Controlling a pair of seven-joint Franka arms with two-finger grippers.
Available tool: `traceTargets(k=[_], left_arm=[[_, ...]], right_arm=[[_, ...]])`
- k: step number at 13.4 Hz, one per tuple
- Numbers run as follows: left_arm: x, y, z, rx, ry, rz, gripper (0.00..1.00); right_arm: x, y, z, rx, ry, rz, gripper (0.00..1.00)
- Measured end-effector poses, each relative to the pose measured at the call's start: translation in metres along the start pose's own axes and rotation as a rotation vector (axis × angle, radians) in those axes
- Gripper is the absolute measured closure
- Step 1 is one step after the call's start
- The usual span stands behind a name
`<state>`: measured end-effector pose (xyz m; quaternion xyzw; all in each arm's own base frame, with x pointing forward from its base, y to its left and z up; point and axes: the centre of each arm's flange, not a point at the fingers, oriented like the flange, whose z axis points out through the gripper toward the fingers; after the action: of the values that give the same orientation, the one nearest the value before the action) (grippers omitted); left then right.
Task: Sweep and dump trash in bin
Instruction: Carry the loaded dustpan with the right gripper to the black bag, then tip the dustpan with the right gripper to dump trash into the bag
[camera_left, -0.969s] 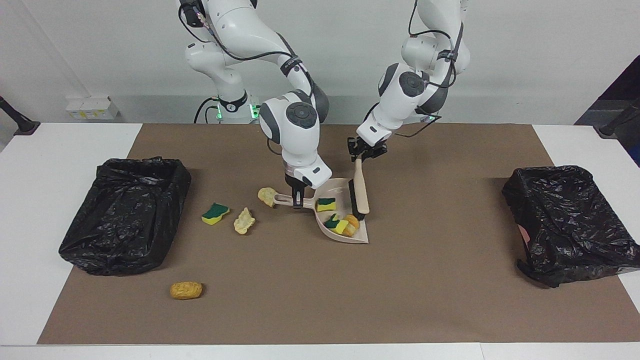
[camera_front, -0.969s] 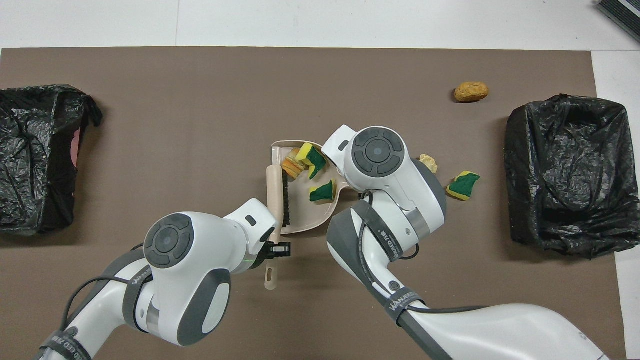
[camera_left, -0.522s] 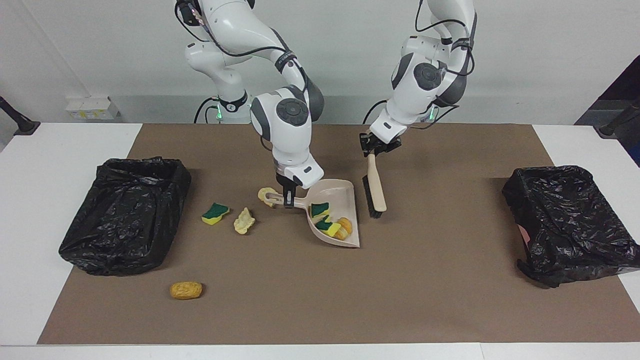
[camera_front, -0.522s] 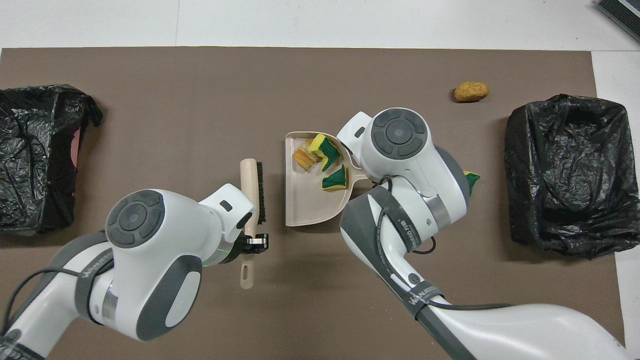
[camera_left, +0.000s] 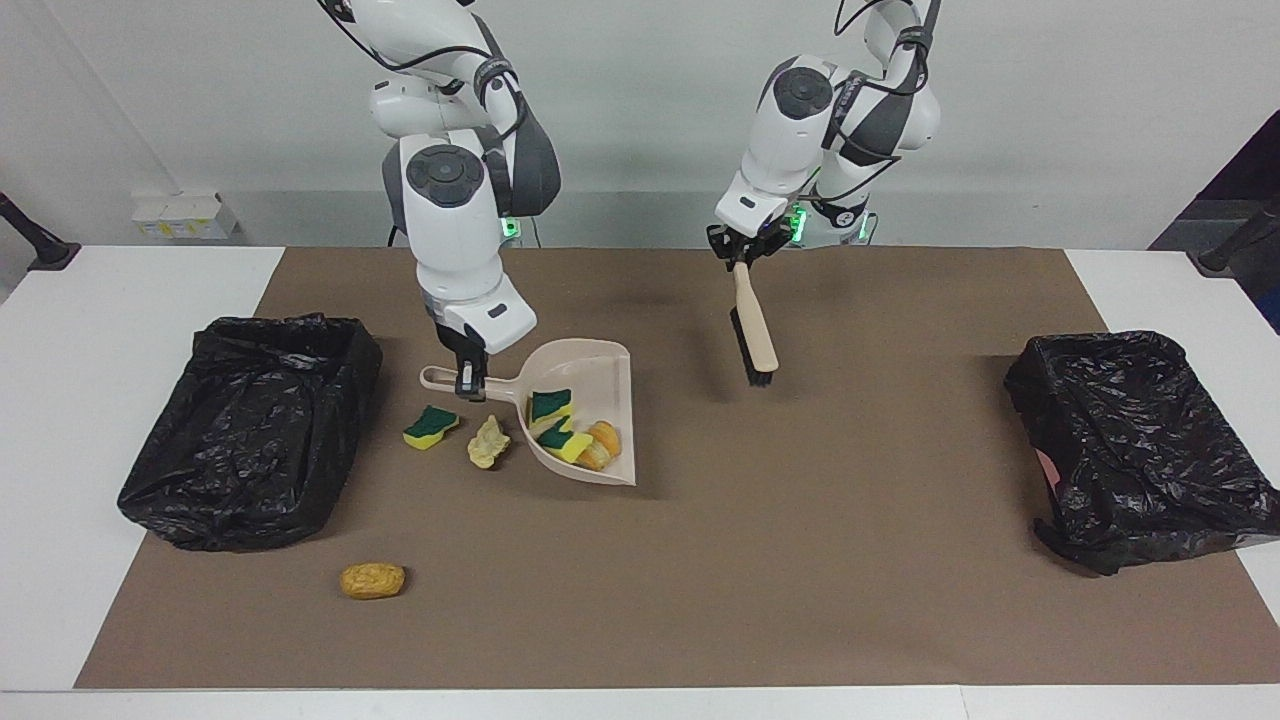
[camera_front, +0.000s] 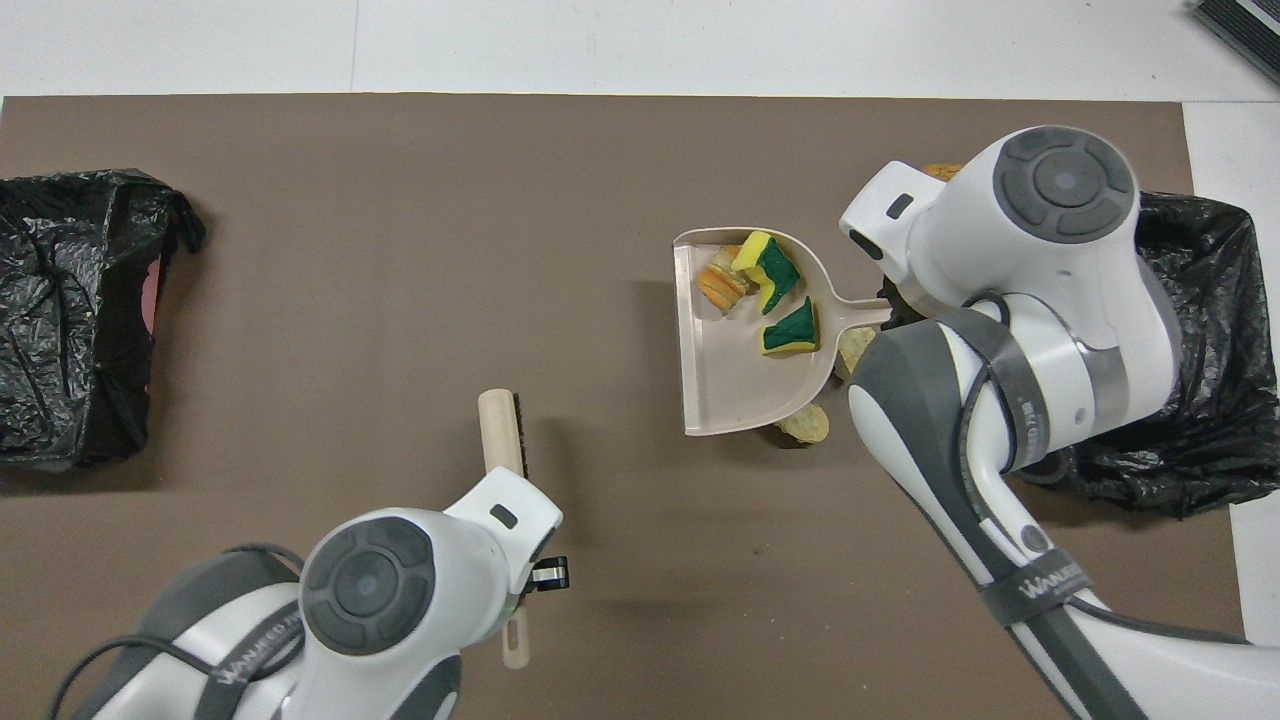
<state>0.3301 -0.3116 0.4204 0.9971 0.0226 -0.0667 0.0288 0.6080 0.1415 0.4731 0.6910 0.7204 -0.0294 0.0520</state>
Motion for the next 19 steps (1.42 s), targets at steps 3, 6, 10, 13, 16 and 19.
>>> traceTargets(k=[3, 6, 10, 13, 16, 19], left_arm=[[-0.032, 0.012, 0.043, 0.015, 0.009, 0.028, 0.74], [-0.046, 0.012, 0.064, 0.025, 0.009, 0.045, 0.74], [-0.05, 0.011, 0.077, 0.02, 0.021, 0.052, 0.74], [-0.048, 0.011, 0.084, 0.01, 0.033, 0.05, 0.74], [-0.048, 0.008, 0.088, 0.015, 0.029, 0.046, 0.55], [-0.048, 0.007, 0.089, 0.017, 0.026, 0.043, 0.18]], right_arm=[[-0.039, 0.003, -0.003, 0.003, -0.003, -0.023, 0.69], [-0.083, 0.006, -0.006, -0.002, -0.004, -0.044, 0.69], [-0.156, 0.009, -0.012, -0.015, -0.009, -0.041, 0.69], [-0.234, 0.002, -0.014, -0.022, -0.021, 0.003, 0.69], [-0.302, -0.012, -0.014, -0.007, -0.097, 0.004, 0.69], [-0.366, -0.027, -0.024, -0.014, -0.154, 0.028, 0.69]])
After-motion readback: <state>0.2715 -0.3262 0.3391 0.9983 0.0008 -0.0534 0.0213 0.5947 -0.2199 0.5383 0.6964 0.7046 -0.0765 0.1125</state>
